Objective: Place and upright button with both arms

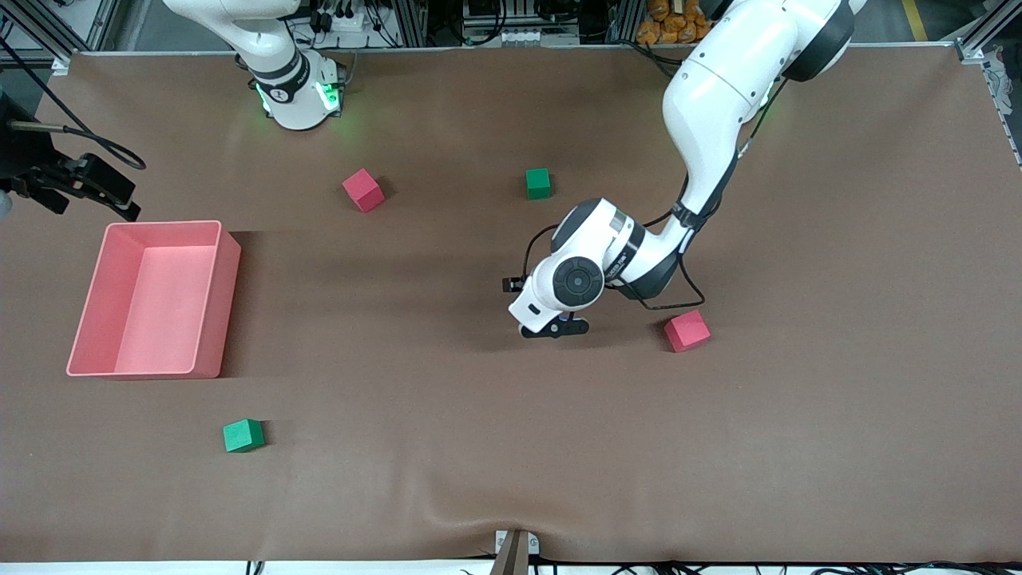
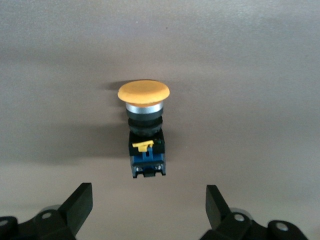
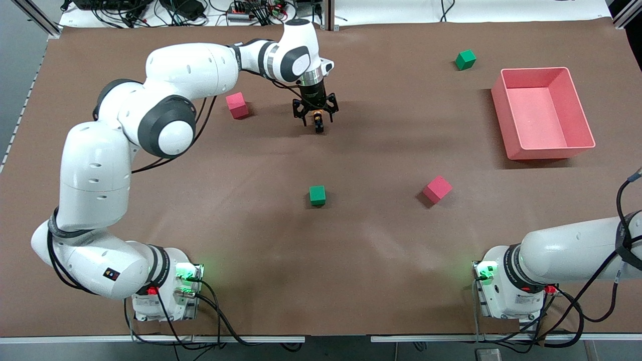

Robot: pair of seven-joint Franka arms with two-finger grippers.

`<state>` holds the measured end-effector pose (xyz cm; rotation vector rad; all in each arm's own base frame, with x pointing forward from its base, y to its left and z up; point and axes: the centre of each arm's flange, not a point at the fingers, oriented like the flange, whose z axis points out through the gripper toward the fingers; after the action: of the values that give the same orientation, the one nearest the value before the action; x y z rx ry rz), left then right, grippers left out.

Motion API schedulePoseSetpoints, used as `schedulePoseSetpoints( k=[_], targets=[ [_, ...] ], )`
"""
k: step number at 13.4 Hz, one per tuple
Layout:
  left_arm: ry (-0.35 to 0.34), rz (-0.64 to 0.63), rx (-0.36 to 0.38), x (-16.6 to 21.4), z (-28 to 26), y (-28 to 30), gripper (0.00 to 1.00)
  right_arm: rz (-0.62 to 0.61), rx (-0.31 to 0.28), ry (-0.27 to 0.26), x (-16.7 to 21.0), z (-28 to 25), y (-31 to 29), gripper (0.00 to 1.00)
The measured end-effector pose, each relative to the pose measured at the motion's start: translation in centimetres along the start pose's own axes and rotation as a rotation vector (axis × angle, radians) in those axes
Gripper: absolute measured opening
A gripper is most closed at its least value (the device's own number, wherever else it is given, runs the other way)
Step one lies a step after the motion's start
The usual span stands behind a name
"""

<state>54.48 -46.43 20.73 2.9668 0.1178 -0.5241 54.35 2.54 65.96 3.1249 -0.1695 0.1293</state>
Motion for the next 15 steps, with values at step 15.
schedulePoseSetpoints(
  k=[15],
  targets=[
    [0.018, -0.020, -0.008, 2.1, 2.0, -1.1, 0.76, -0.029, -0.011, -0.028, -0.3, 0.1, 0.0, 1.00]
  ],
)
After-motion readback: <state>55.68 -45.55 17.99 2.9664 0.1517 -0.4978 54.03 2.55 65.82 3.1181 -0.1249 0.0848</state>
